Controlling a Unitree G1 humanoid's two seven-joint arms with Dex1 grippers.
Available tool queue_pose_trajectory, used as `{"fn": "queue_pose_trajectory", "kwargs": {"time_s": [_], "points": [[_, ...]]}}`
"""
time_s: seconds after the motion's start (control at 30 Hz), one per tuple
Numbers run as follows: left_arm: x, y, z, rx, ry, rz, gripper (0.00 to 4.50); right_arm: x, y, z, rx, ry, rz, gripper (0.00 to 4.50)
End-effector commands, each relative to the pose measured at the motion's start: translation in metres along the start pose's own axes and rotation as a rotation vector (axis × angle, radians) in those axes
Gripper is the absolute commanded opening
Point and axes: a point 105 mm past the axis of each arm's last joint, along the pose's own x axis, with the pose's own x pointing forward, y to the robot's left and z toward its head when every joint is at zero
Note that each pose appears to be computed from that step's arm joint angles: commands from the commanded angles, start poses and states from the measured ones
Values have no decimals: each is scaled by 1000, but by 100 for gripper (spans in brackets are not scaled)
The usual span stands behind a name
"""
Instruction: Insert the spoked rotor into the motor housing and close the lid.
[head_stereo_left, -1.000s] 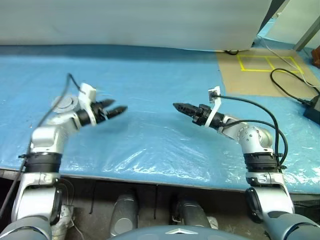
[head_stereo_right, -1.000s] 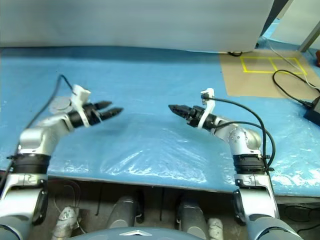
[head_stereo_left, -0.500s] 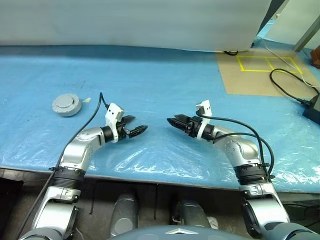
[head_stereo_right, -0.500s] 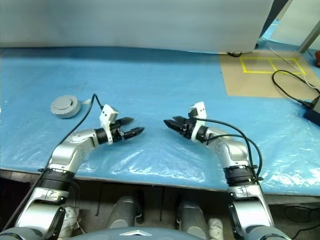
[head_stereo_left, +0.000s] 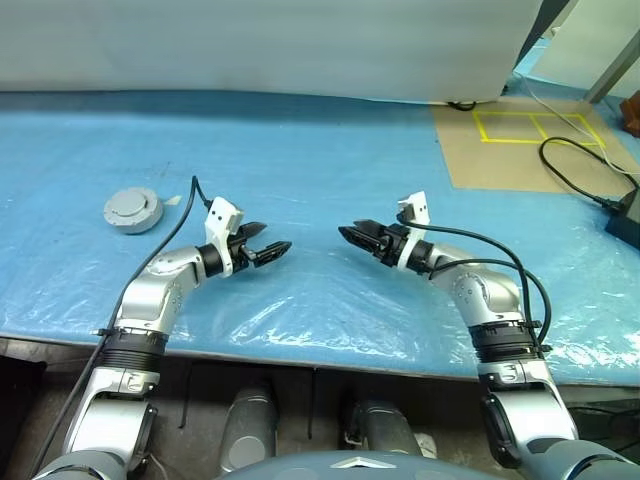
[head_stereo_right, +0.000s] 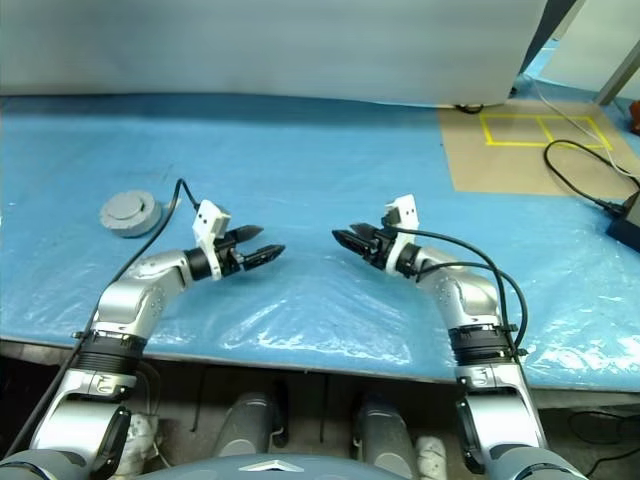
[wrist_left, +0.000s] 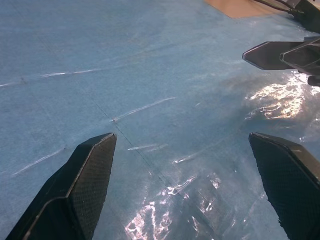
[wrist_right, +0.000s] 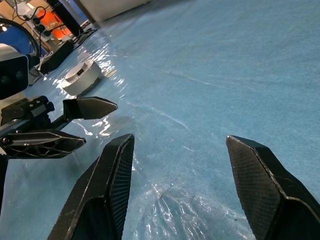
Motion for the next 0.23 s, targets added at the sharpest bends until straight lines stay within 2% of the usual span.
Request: {"fn": "queue_pose_trajectory", "kwargs": {"time_s": [0.03, 0.23], "points": [[-3, 4, 15, 31, -39, 7, 448, 0, -1, 13, -14, -52, -9, 308], [-1, 5, 16, 33, -43, 14, 448, 0, -1, 13, -18, -46, -10, 308]]}}
